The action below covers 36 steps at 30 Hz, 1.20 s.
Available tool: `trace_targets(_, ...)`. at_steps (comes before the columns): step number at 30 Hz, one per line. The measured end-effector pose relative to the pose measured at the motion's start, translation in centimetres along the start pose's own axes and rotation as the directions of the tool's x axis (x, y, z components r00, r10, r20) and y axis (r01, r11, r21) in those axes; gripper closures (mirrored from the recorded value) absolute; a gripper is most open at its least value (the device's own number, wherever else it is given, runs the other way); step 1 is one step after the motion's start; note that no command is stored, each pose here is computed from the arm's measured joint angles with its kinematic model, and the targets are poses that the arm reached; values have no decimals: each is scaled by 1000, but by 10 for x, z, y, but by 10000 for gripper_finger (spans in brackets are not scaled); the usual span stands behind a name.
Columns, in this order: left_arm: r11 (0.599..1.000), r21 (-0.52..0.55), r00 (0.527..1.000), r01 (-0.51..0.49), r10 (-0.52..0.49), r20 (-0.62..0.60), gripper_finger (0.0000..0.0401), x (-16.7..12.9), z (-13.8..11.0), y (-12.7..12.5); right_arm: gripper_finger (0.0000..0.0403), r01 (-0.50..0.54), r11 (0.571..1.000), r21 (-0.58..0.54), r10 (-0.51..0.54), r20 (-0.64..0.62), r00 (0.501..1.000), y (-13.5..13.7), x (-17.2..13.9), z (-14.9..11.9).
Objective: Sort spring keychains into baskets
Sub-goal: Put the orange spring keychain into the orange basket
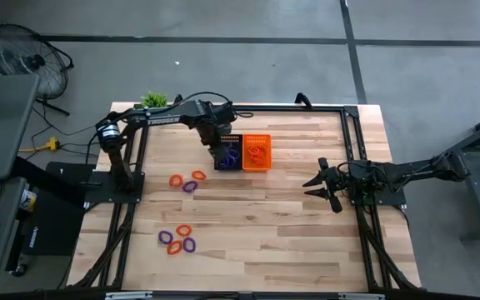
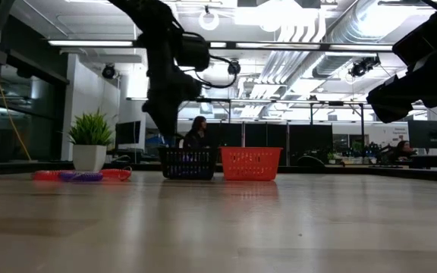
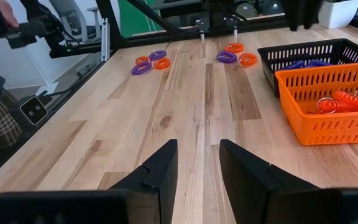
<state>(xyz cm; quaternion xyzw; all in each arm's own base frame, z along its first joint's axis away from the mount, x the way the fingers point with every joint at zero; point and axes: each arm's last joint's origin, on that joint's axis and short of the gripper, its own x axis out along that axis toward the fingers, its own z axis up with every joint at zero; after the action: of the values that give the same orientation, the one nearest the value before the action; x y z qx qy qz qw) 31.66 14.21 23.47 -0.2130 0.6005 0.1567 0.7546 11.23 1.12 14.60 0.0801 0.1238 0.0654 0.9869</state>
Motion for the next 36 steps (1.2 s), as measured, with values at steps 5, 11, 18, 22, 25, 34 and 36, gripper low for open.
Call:
trace_targets(5,999,-36,1000,-1,0,-4,247,-8,-21,1,289,0,1000,0,0,0,1000,0,0,0)
trace_targets(11,991,-134,998,-14,5,-60,247,-2,-55,2,289,0,1000,0,0,0,1000,0,0,0)
trace_targets(18,978,-208,991,-26,-1,-132,247,9,-108,1,289,0,1000,0,0,0,1000,0,0,0)
trace_targets(22,974,-223,988,-47,11,-157,247,13,-136,1,289,0,1000,0,0,0,1000,0,0,0)
trace_targets(25,976,-211,987,-58,24,-160,247,16,-151,2,289,0,1000,0,0,0,1000,0,0,0)
trace_targets(34,976,-184,980,-116,82,-182,247,34,-171,5,289,0,1000,0,0,0,1000,0,0,0)
trace_targets(36,976,-184,982,-114,82,-172,247,37,-172,6,289,0,1000,0,0,0,1000,0,0,0)
